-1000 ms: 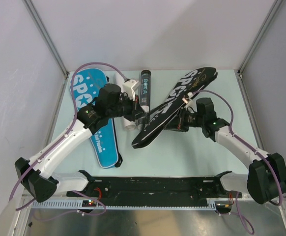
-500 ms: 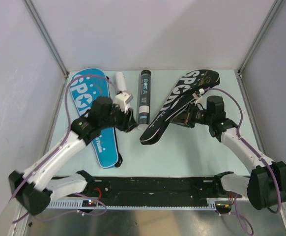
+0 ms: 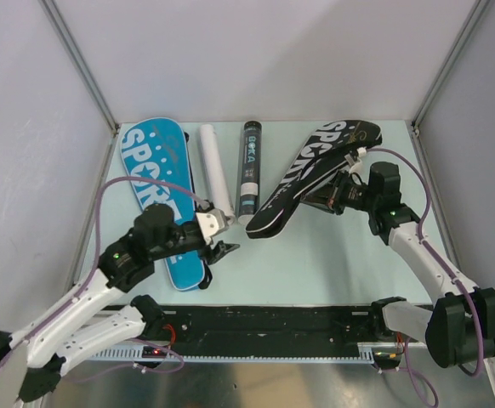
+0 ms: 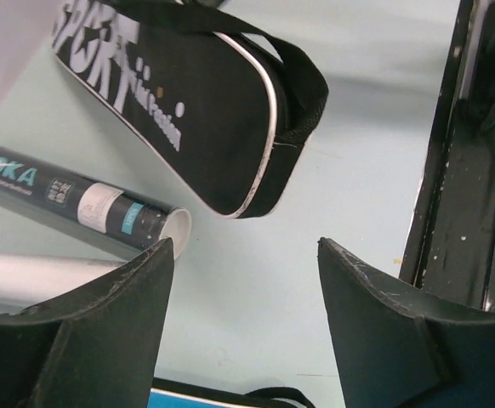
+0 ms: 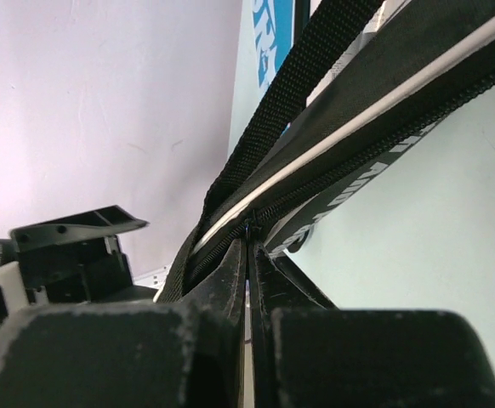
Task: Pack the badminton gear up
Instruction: Zip the racket bag at the center of the board.
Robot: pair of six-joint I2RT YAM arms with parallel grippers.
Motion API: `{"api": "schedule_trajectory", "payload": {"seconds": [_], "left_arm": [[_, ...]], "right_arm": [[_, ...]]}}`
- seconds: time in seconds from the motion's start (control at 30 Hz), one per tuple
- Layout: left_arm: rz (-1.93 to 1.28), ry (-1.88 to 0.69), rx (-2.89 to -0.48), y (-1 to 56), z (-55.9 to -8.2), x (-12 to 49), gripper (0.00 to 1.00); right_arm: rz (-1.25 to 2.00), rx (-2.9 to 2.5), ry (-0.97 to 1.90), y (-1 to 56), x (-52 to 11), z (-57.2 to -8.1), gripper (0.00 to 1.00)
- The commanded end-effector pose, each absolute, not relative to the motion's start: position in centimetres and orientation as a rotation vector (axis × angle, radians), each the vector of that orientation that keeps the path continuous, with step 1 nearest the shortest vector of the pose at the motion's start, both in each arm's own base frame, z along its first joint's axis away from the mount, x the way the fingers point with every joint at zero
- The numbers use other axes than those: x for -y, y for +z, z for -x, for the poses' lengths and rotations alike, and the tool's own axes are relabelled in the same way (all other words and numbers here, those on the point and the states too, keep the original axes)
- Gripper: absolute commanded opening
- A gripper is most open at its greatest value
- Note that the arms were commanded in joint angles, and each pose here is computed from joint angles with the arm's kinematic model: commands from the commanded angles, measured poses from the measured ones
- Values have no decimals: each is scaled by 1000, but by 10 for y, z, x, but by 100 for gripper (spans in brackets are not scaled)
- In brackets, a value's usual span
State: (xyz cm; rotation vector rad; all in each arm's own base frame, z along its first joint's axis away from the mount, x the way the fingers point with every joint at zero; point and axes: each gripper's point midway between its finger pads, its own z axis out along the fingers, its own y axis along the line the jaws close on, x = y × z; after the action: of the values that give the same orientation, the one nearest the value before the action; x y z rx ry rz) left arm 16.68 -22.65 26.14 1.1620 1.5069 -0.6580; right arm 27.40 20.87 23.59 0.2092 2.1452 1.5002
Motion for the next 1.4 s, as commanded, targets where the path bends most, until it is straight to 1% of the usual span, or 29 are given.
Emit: {"api": "schedule_trajectory", "payload": {"seconds": [0.0, 0.2, 0.37, 0.43, 0.5, 0.67, 0.87, 0.97, 1.0, 1.1, 1.37], "left_arm": [[-1227, -565, -1386, 261, -181, 244, 73], [-1275, -586, -1329, 254, -191, 269, 73], [-1239, -590, -1315, 245, -196, 277, 73], [-1213, -578, -1305, 244, -200, 278, 73], [-1203, -569, -1310, 241, -204, 279, 71], [-1200, -581, -1308, 235, -206, 284, 59], [-1129, -576, -1315, 245, -210, 280, 32], [-1082, -574, -1321, 251, -213, 278, 9], [-1066, -569, -1328, 252, -215, 277, 4], [-1021, -537, -1357, 253, -223, 273, 1], [-971, -474, -1380, 246, -234, 266, 0]], "right_arm": [[-60, -1969, 1567, 296, -213, -273, 0], [-52, -1989, 1561, 294, -213, -271, 0], [-48, -1972, 1575, 298, -213, -271, 0], [-46, -1969, 1583, 300, -213, -271, 0], [-48, -1973, 1586, 299, -213, -271, 0], [-45, -1976, 1592, 299, -214, -269, 0], [-35, -1979, 1593, 299, -216, -267, 0], [-8, -1973, 1615, 302, -222, -262, 0], [2, -1973, 1625, 303, -226, -260, 0], [50, -1956, 1682, 313, -240, -247, 0], [158, -1942, 1777, 323, -290, -212, 0]]}}
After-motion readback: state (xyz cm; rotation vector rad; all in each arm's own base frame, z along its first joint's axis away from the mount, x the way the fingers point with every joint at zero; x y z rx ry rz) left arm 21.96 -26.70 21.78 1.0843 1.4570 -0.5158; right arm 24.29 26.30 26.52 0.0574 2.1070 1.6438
